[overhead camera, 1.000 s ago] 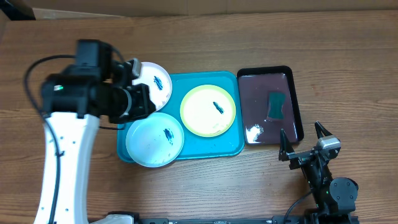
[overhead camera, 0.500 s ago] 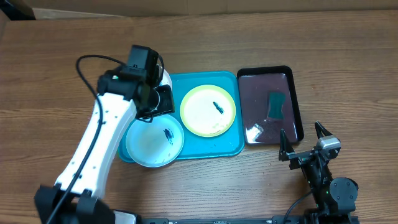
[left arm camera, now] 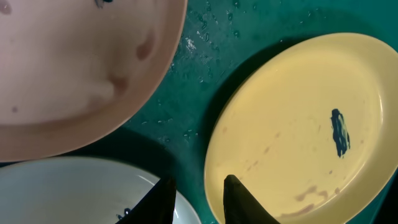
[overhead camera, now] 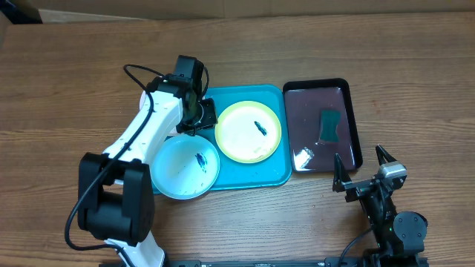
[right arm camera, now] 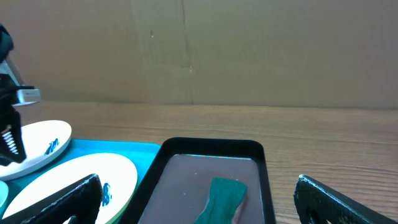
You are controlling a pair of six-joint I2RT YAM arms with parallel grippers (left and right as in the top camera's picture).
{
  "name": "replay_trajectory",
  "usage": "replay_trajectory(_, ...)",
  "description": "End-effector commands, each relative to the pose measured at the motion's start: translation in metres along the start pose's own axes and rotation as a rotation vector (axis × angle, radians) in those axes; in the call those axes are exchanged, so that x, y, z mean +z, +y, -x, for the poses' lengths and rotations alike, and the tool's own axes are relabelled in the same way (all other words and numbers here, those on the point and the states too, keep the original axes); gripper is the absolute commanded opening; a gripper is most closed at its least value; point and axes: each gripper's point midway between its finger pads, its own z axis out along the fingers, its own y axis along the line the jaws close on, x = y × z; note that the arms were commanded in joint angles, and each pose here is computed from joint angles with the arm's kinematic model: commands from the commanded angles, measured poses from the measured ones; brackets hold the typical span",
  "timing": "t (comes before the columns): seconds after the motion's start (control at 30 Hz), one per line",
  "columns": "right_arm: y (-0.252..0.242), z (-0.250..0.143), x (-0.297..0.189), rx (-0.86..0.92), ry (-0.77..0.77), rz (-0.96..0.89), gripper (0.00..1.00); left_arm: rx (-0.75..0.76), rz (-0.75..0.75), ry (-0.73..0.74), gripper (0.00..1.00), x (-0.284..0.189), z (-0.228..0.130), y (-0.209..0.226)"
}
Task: Clean dirty plates on tray and stack at the side
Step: 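Move the left gripper over the tray to the yellow plate's left rim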
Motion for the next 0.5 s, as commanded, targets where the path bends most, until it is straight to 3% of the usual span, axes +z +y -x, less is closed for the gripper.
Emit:
replay_trajectory(0.0,-0.002,-0.002,0.0,-0.004,-0.002,-0.011,1.0,-0.005,-0.019,0.021,0.29,0.006,-0.004,-0.005)
replay_trajectory(0.47,-0.002,-0.002,0.0,-0.004,-0.001,-0.011,1.0,0.072,-0.015,0.026,0.29,0.015,-0.015,-0.018)
